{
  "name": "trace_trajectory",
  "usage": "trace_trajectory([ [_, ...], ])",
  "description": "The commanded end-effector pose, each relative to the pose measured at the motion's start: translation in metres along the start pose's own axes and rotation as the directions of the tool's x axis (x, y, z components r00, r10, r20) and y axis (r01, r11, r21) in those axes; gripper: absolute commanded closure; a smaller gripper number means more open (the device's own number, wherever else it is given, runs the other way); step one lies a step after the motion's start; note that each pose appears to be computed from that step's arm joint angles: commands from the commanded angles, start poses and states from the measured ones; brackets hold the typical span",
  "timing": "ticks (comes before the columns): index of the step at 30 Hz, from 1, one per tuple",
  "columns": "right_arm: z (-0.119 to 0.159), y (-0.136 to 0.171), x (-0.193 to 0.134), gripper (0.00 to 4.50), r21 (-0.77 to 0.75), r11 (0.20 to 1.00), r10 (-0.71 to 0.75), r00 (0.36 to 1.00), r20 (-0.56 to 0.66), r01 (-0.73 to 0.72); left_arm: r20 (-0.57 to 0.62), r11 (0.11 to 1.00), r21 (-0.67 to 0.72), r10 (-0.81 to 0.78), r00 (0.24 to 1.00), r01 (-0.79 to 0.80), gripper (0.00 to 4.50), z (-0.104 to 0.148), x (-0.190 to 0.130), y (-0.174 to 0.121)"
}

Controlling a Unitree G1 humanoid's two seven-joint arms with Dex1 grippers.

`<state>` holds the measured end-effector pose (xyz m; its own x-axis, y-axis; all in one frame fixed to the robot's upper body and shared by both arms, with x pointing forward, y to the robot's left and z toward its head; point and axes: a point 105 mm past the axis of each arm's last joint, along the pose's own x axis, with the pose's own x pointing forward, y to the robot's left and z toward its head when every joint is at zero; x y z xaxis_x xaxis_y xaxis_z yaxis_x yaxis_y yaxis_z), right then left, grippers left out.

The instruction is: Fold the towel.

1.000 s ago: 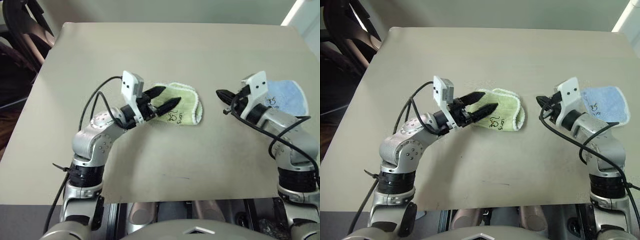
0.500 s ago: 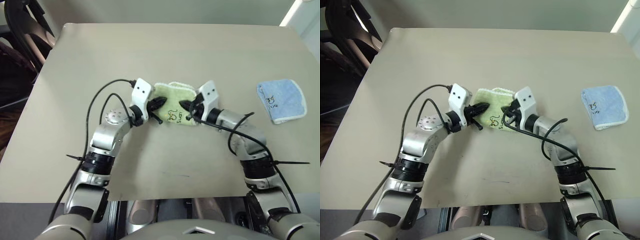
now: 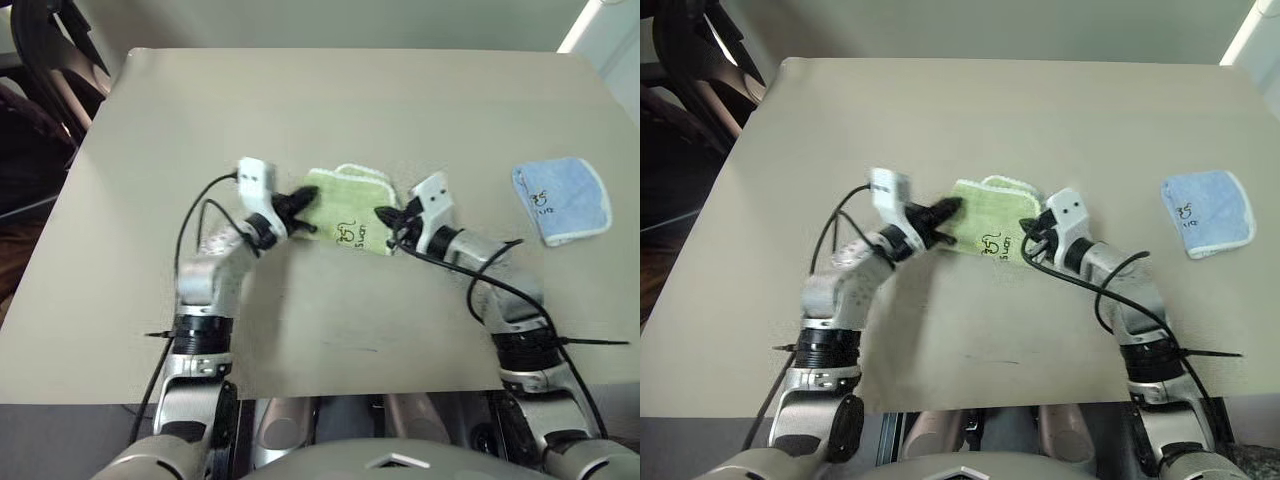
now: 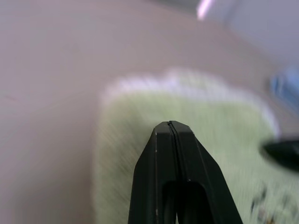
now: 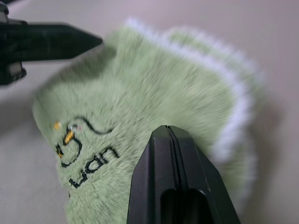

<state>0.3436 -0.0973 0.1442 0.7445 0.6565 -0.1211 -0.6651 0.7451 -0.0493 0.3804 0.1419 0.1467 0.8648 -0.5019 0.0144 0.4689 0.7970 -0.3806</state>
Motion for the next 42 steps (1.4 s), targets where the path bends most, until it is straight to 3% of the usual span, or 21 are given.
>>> trace_trajectory([
  [1,0.032,0.000,-0.017,4.50,-0.028,1.000,0.015,0.995,0.097,-0.012,0.033,0.995,-0.095,0.042,0.999,-0.039,3.91,0.019,-0.015,0.017],
  [6,0.038,-0.006,-0.025,4.50,-0.051,0.999,-0.013,0.995,0.100,0.018,-0.071,0.974,-0.224,0.021,0.997,-0.037,2.18,0.003,-0.021,0.030],
  [12,0.041,-0.008,-0.026,4.50,-0.051,0.998,-0.025,0.993,0.113,0.031,-0.180,0.934,-0.357,-0.079,0.981,0.010,0.04,-0.026,-0.015,0.017],
  [17,0.026,-0.001,-0.037,4.50,-0.025,0.999,-0.019,0.997,0.079,0.021,-0.223,0.909,-0.417,-0.128,0.966,0.024,0.04,-0.043,-0.004,0.003],
  [24,0.011,-0.003,-0.054,4.50,0.003,0.998,-0.066,0.997,0.032,0.066,-0.271,0.868,-0.471,-0.314,0.910,0.160,0.04,-0.059,0.005,-0.050],
  [32,-0.005,-0.001,-0.073,4.50,0.019,0.998,-0.052,0.998,-0.034,0.053,-0.306,0.863,-0.476,-0.344,0.888,0.170,0.04,-0.068,0.006,-0.064],
  [35,-0.009,-0.006,-0.079,4.50,0.018,0.997,-0.072,0.996,-0.053,0.074,-0.278,0.858,-0.488,-0.324,0.904,0.158,0.89,-0.065,0.008,-0.061],
  [42,-0.014,-0.017,-0.085,4.50,0.015,0.994,-0.111,0.991,-0.068,0.113,-0.196,0.860,-0.481,-0.294,0.936,0.169,3.36,-0.052,0.006,-0.058],
])
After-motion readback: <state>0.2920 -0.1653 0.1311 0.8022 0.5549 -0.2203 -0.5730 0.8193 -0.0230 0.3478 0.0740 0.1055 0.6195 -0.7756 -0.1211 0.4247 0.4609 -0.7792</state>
